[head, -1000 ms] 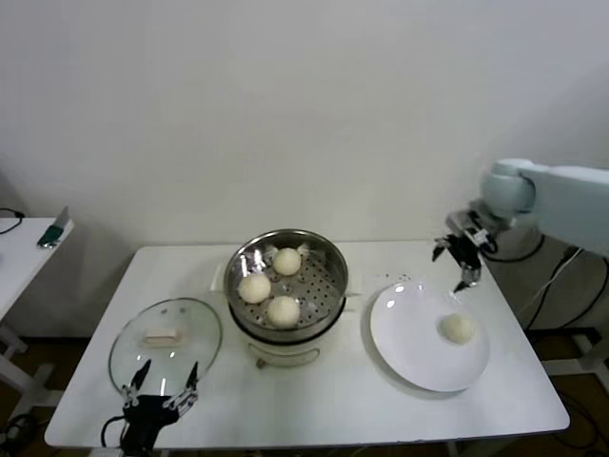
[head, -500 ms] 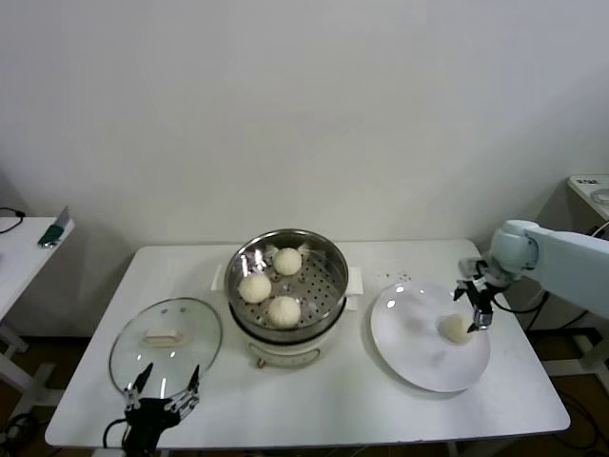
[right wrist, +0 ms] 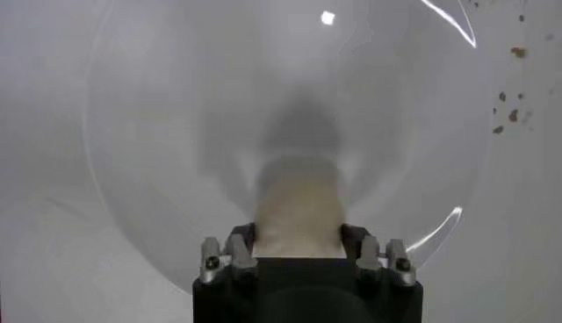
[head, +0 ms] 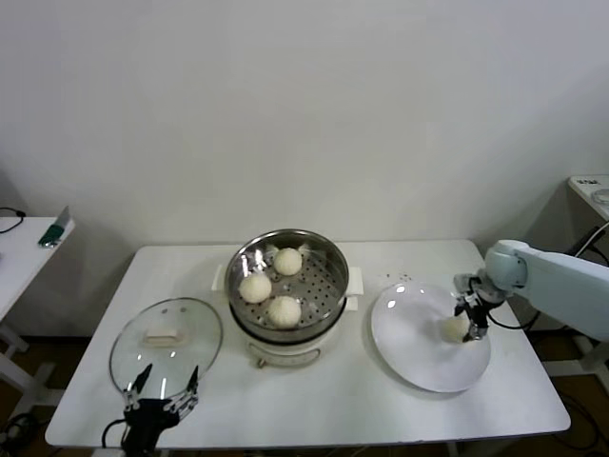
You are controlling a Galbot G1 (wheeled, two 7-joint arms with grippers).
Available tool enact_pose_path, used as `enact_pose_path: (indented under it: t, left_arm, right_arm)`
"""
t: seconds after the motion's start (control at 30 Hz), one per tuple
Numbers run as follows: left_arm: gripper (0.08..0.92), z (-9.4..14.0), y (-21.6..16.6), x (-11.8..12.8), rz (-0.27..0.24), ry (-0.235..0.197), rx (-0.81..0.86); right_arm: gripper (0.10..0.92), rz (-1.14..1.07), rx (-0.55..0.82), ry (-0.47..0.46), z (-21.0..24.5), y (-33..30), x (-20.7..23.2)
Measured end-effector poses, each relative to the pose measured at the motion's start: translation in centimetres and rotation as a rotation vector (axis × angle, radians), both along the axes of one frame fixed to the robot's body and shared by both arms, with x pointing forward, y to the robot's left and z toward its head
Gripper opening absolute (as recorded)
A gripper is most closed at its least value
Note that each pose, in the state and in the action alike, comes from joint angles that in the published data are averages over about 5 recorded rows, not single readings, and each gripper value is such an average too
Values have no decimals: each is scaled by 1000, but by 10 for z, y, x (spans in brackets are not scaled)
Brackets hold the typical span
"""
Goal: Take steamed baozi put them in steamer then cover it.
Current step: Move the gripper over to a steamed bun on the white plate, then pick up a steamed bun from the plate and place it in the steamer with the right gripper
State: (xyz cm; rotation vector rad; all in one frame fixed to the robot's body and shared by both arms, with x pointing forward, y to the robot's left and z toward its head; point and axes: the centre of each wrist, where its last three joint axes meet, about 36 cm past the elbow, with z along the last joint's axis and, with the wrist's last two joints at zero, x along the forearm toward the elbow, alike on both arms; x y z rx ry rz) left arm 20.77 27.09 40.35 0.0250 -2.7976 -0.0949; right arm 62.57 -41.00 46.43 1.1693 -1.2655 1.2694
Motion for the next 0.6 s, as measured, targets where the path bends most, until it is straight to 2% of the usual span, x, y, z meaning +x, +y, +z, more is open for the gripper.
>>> enact_pose_path:
  t: [0.23,0.4,0.6]
  left_arm:
    - [823,3,1,0,-5,-1,8]
    - [823,3,1,2,-13,-3,12]
    - [823,4,0,4,-20,-7,10]
  right_arm:
    - [602,34,30,-48,56,20,14]
    - [602,82,84,-111,137,59,29]
    - [602,169,181,-179,234,140,29]
